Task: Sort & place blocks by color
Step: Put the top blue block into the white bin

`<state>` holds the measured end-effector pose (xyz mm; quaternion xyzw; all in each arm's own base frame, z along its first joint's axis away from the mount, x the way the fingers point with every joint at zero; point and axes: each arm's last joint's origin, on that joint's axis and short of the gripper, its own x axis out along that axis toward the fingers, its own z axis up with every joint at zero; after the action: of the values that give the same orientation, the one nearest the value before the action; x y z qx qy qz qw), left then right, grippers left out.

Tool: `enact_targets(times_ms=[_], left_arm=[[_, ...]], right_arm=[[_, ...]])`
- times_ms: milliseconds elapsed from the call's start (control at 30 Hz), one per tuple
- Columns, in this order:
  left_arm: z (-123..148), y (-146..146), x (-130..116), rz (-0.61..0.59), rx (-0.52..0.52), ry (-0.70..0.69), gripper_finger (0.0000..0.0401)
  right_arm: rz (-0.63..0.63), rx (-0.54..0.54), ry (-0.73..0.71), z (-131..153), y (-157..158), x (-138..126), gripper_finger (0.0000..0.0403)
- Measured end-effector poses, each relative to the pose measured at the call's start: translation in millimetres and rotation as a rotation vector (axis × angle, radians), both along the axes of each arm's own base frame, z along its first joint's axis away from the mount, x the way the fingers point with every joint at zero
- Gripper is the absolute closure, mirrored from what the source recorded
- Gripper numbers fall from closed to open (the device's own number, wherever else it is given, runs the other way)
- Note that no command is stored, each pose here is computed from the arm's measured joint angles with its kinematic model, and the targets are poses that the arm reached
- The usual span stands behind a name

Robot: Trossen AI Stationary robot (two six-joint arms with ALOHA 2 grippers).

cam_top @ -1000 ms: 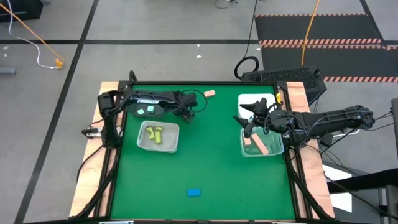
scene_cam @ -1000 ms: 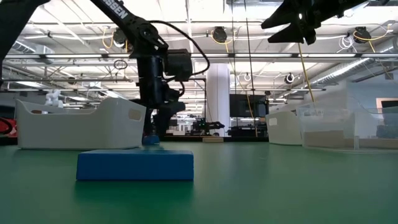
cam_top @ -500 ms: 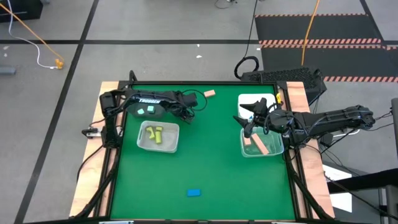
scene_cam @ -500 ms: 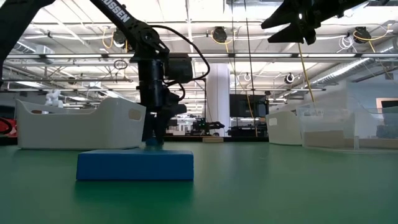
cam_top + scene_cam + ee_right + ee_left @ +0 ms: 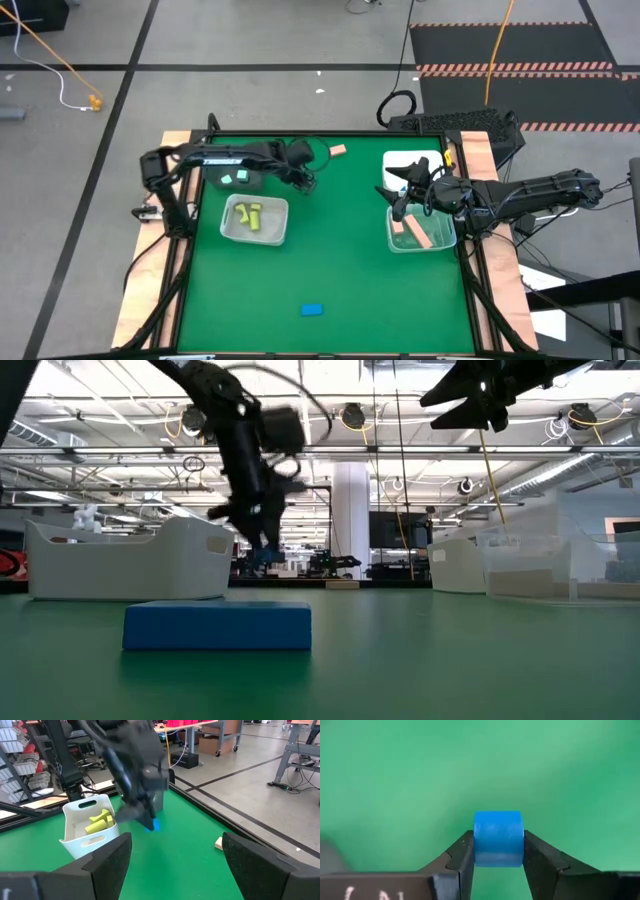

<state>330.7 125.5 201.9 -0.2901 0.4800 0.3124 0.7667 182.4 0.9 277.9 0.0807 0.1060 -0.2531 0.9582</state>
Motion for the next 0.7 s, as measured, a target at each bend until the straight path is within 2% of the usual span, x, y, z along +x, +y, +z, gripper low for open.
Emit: enact_targets(times_ms=[267, 467, 600, 700], left_arm=[[67, -22, 20, -0.164, 0.143, -0.495, 0.0269], [96, -38, 37, -0.229, 0.239, -0.783, 0.0269], [107, -48, 42, -0.224, 0.235, -0.908, 0.0269], [113, -56, 45, -0.206, 0.202, -0.989, 0.0269]], right_arm=[[0.0, 0.0, -0.002, 0, 0, 0, 0.0103], [0.003, 0.001, -0.006, 1, 0, 0, 0.0103], [0.059, 0.021, -0.023, 2, 1, 1, 0.0103], [0.195, -0.011, -0.029, 4, 3, -1, 0.0103]])
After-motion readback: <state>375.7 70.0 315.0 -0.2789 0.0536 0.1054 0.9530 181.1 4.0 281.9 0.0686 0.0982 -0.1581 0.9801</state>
